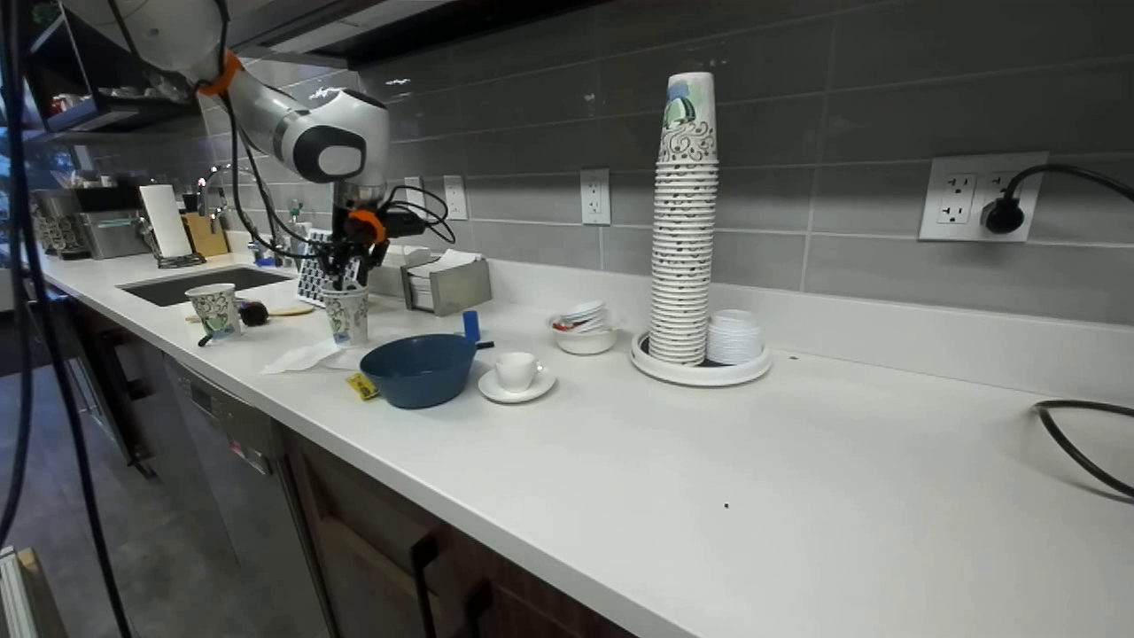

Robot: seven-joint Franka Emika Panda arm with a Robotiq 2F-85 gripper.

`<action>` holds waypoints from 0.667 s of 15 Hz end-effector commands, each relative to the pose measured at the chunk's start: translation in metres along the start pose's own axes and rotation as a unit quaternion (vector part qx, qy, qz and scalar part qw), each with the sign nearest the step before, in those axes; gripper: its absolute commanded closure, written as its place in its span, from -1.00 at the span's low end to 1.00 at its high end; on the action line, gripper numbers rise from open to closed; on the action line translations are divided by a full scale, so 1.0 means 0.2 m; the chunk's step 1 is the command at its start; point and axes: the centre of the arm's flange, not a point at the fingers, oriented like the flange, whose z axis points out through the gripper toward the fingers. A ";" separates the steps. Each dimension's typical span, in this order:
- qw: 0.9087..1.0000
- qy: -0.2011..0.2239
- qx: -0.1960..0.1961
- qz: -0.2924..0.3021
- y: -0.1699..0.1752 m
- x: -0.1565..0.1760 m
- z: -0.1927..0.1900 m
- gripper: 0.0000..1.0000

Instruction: Remove the marker from the paper cup and put it in the blue bowl

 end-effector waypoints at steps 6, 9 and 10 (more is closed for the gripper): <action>0.997 -0.044 -0.002 -0.061 -0.08 -0.02 0.03 0.68; 0.995 -0.043 0.001 -0.089 -0.14 0.04 0.00 0.99; 0.994 -0.039 0.001 -0.101 -0.18 0.07 -0.02 0.94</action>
